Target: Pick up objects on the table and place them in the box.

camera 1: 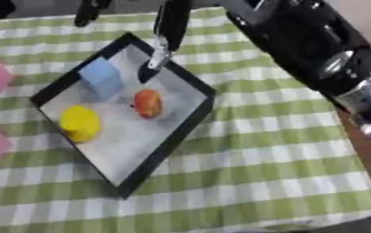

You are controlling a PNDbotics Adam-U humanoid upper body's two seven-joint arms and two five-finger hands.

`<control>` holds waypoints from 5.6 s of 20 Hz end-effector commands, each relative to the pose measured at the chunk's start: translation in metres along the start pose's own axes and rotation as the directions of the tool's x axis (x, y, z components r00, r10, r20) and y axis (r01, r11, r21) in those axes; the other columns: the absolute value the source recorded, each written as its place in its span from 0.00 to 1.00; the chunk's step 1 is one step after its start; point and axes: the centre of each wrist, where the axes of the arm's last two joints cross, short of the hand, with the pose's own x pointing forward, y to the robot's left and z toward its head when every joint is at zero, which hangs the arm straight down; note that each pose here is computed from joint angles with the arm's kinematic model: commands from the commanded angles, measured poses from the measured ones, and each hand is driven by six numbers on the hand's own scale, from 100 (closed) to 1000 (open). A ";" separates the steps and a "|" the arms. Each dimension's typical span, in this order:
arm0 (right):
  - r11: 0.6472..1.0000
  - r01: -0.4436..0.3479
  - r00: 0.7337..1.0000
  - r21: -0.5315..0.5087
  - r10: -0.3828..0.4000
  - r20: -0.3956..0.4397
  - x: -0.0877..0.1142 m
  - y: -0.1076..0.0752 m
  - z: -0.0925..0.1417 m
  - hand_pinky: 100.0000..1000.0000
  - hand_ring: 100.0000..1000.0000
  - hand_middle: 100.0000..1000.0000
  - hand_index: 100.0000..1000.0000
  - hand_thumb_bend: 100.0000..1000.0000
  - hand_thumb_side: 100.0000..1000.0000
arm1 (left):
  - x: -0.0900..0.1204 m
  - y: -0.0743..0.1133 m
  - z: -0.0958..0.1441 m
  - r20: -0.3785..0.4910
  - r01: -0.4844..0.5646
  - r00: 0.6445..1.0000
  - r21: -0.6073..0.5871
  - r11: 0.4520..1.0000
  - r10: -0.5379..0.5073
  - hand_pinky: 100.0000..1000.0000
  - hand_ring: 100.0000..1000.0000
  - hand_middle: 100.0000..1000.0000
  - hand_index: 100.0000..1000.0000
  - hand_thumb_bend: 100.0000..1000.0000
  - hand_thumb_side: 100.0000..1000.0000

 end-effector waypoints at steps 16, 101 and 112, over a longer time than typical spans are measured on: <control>0.534 0.378 0.820 -0.756 -0.573 0.005 0.014 0.040 0.174 0.93 0.74 0.63 0.73 0.00 0.24 | 0.020 0.013 -0.021 0.096 0.067 0.993 -0.002 0.998 -0.067 0.79 0.78 0.82 0.80 0.01 0.71; 0.179 0.412 0.630 -0.893 -0.764 0.137 0.053 0.141 0.177 0.94 0.72 0.62 0.73 0.00 0.38 | 0.063 0.080 -0.108 0.497 0.587 0.515 -0.798 -0.134 -0.698 0.87 0.81 0.76 0.83 0.55 0.56; 0.188 0.445 0.614 -0.876 -0.776 0.145 0.046 0.137 0.170 0.95 0.72 0.61 0.73 0.00 0.41 | 0.056 0.066 -0.092 0.412 0.631 0.465 -0.775 -0.033 -0.783 0.89 0.83 0.77 0.85 0.63 0.75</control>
